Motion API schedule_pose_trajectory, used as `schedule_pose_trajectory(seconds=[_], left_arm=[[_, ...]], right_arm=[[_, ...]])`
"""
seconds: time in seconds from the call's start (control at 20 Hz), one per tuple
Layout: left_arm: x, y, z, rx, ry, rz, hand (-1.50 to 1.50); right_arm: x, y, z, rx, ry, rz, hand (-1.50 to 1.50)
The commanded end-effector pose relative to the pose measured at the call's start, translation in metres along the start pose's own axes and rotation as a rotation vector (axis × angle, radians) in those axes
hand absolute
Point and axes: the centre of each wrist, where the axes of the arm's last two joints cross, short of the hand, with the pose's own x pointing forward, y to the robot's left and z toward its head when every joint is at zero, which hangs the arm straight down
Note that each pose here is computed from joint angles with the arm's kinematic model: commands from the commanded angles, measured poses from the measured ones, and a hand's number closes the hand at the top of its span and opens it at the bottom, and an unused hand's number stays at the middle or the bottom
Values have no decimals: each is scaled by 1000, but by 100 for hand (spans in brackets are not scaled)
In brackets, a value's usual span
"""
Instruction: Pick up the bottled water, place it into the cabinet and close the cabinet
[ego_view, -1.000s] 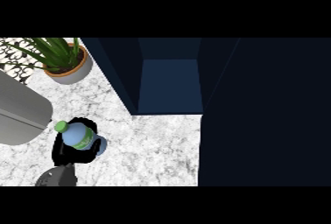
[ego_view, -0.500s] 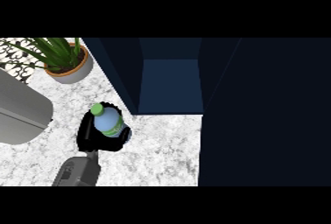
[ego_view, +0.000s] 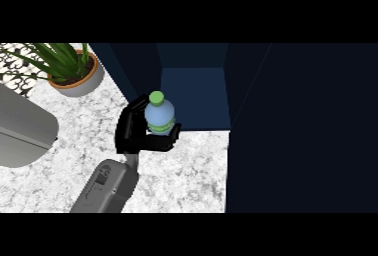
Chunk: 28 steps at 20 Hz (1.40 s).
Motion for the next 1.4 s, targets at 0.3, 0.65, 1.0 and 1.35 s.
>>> schedule_pose_trajectory(seconds=[0.3,0.65,1.0,1.35], left_arm=[[10,-59,-43,68,33,-177,150],[-1,-50,-56,117,86,-205,150],[5,-54,-96,152,94,-224,150],[0,-56,-107,190,44,-285,150]], right_arm=[[31,21,-11,69,-64,14,-150],[28,21,-8,61,-63,-48,-150],[24,5,-4,34,-61,-35,-150],[15,4,-8,68,-48,-45,-150]])
